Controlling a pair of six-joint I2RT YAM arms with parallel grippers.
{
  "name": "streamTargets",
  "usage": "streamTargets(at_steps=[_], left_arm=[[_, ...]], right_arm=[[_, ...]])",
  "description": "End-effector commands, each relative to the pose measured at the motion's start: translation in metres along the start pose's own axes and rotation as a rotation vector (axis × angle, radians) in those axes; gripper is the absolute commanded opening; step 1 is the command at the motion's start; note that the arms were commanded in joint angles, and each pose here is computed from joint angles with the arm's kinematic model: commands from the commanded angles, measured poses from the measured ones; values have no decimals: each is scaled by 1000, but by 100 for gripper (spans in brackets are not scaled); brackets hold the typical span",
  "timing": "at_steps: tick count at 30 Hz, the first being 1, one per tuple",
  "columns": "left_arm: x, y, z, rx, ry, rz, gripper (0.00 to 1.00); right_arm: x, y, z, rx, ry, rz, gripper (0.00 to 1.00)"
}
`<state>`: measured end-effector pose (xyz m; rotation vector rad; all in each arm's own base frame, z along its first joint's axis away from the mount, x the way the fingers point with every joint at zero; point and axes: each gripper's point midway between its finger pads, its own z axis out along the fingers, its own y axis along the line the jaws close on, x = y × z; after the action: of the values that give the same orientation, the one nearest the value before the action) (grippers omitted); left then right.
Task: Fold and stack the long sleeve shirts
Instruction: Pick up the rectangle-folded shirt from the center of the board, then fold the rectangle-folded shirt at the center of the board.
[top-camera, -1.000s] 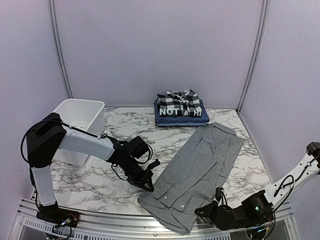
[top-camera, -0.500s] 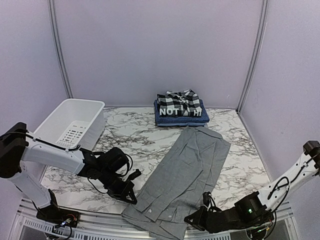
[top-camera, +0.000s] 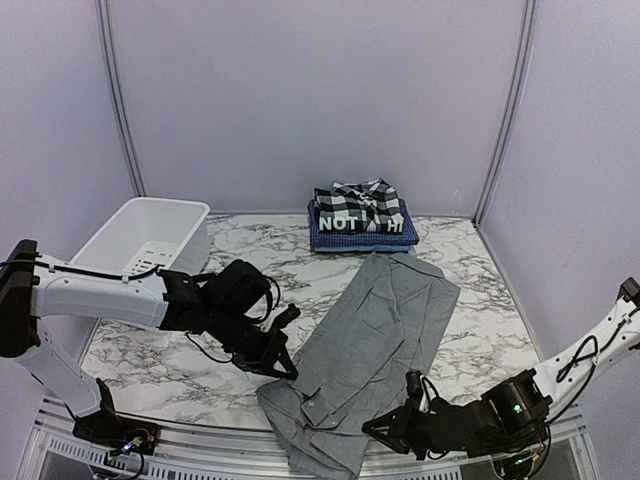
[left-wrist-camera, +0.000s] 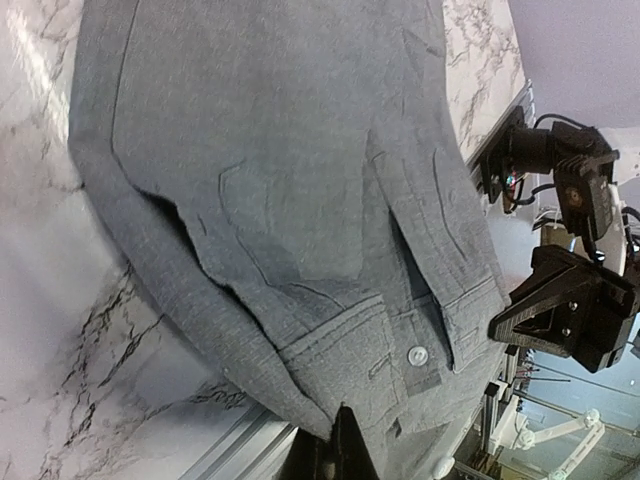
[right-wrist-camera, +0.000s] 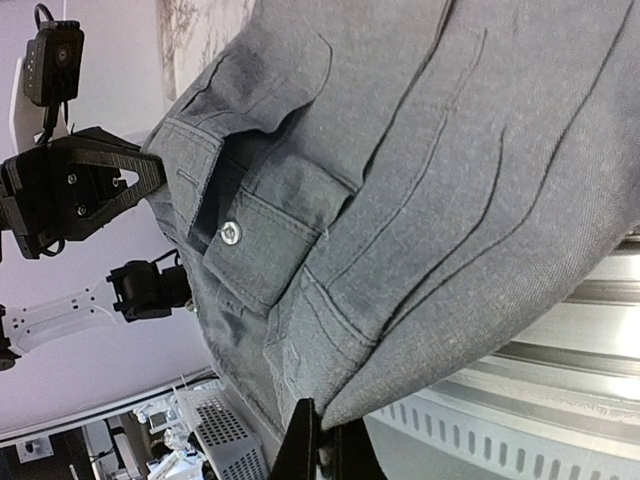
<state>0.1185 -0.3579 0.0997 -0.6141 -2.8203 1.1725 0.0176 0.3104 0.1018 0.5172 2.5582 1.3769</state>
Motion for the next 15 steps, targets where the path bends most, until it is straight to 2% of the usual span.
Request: streamTargets(at_steps=[1,7,15], left_arm=[[-27,-7,2,3,-5,-15,0],[-82,-8,5,16,-56,-26,0],[-147,1,38,14,-78,-41,0]], right_arm=[[-36,10,-16,-18,-133,7,0],[-90,-1,-32,-28,-279,18,0],[-149,-23,-63,-58,-504,69,0]])
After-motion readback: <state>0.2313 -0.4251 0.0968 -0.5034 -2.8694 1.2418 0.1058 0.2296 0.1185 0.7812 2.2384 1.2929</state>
